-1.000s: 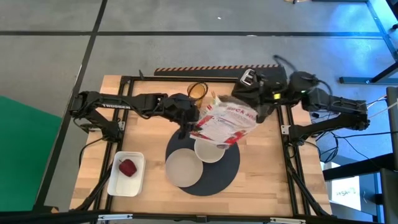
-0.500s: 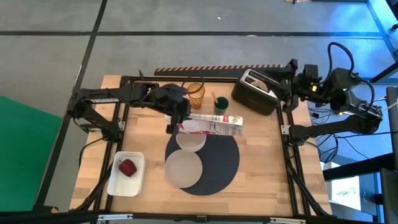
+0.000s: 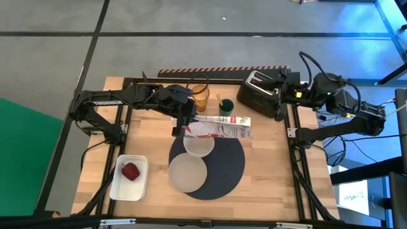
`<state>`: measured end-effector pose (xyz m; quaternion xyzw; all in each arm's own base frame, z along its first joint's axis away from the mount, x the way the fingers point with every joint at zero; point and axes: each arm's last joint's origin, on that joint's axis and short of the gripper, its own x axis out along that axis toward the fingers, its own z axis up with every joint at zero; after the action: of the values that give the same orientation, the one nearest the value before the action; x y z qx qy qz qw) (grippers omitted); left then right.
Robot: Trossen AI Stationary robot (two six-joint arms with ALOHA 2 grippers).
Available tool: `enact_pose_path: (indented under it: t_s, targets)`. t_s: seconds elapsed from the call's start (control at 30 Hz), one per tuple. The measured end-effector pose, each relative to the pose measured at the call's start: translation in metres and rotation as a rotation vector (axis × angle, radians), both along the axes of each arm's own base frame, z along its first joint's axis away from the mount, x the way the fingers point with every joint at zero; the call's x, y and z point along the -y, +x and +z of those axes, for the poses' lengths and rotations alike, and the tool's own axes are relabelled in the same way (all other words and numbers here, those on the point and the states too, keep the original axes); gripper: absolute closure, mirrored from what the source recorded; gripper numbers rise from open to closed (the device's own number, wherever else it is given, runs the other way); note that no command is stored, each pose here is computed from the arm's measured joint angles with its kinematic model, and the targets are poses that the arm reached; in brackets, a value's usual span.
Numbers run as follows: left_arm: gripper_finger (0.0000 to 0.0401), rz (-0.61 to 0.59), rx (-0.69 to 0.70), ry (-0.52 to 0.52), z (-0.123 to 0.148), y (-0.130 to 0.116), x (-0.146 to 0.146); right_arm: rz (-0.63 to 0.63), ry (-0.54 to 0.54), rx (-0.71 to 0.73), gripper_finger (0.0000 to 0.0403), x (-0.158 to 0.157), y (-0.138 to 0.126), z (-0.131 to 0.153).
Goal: Arrange a breakfast setting
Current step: Pour the cereal from the cereal box into the white bowl
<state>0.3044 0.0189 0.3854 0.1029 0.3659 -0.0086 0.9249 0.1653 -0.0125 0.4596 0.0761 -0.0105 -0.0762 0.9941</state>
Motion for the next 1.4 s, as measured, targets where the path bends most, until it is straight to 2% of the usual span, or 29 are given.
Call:
enact_pose_path:
  t_s: [0.13, 0.27, 0.37, 0.5, 0.6, 0.67, 0.87, 0.97, 1.2, 1.4]
  targets:
    - [0.0308, 0.017, 0.065, 0.016, 0.018, -0.019, 0.001, -0.026, 0.001, -0.015, 0.0198, 0.001, 0.0, -0.001]
    - [0.0308, 0.049, 0.113, 0.045, 0.034, -0.042, 0.001, -0.131, 0.03, -0.049, 0.0198, 0.004, -0.003, -0.005]
    - [0.0308, 0.064, 0.084, 0.056, 0.04, -0.063, 0.001, -0.261, 0.136, -0.16, 0.0198, 0.007, -0.006, -0.019]
    - [0.0308, 0.085, 0.027, 0.039, 0.044, -0.091, 0.003, -0.332, 0.371, -0.35, 0.0198, 0.007, 0.004, -0.056]
    - [0.0308, 0.105, -0.003, 0.032, 0.046, -0.106, 0.004, -0.326, 0.522, -0.443, 0.0198, 0.006, 0.022, -0.091]
    - [0.0308, 0.117, -0.015, 0.035, 0.047, -0.115, 0.004, -0.304, 0.597, -0.454, 0.0198, 0.005, 0.033, -0.11]
    - [0.0308, 0.143, 0.006, 0.059, 0.054, -0.135, 0.004, -0.279, 0.735, -0.427, 0.0198, 0.005, 0.061, -0.15]
    - [0.0308, 0.141, -0.009, 0.067, 0.054, -0.146, 0.004, -0.265, 0.784, -0.489, 0.0198, 0.005, 0.078, -0.172]
    - [0.0307, 0.134, -0.179, 0.071, 0.045, -0.165, 0.006, -0.214, 0.869, -0.584, 0.0198, 0.005, 0.126, -0.217]
    - [0.0307, 0.087, -0.276, 0.09, 0.04, -0.172, 0.006, -0.221, 0.909, -0.635, 0.0198, 0.005, 0.144, -0.244]
